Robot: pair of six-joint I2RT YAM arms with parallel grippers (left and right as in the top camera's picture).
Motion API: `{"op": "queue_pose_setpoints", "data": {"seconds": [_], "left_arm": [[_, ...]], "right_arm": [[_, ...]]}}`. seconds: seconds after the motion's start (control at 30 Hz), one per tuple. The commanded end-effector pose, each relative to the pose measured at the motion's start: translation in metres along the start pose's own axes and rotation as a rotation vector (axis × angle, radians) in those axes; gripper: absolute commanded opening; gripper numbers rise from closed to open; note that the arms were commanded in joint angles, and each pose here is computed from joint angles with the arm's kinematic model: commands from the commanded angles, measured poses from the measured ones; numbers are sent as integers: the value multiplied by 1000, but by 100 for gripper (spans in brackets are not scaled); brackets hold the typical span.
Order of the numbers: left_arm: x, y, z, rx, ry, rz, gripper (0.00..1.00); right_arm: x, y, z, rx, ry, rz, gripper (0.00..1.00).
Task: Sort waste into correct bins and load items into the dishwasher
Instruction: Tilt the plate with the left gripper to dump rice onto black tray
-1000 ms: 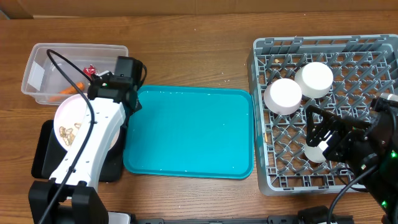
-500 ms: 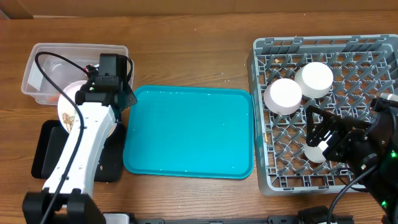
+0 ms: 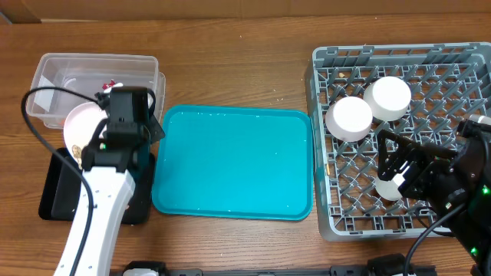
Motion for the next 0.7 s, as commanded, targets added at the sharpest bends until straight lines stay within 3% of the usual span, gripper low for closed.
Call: {"op": "queue_pose_setpoints", "data": {"seconds": [0.0,0.43,0.67], "left_arm": [[9,-4,-6,-54,-27,-49,4],[21,-17,7,-96,-60,-127,4],[17,-13,0,-77,-155,-145,4]], "right_arm": [[-1,4,-4,-19,-5,2,100],[-1,4,-4,-18,-5,2,100],[-1,4,-4,-18,-5,2,100]]}}
Point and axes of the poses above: each gripper's point midway between its finger pads, its own z axis out along the fingers, its own x axis along the line the jaws close on, y = z × x, the point moved 1 cm from there along -z, back along the fingers, and after that the axes turned 8 degrees about -z, right-handed, at the moved point
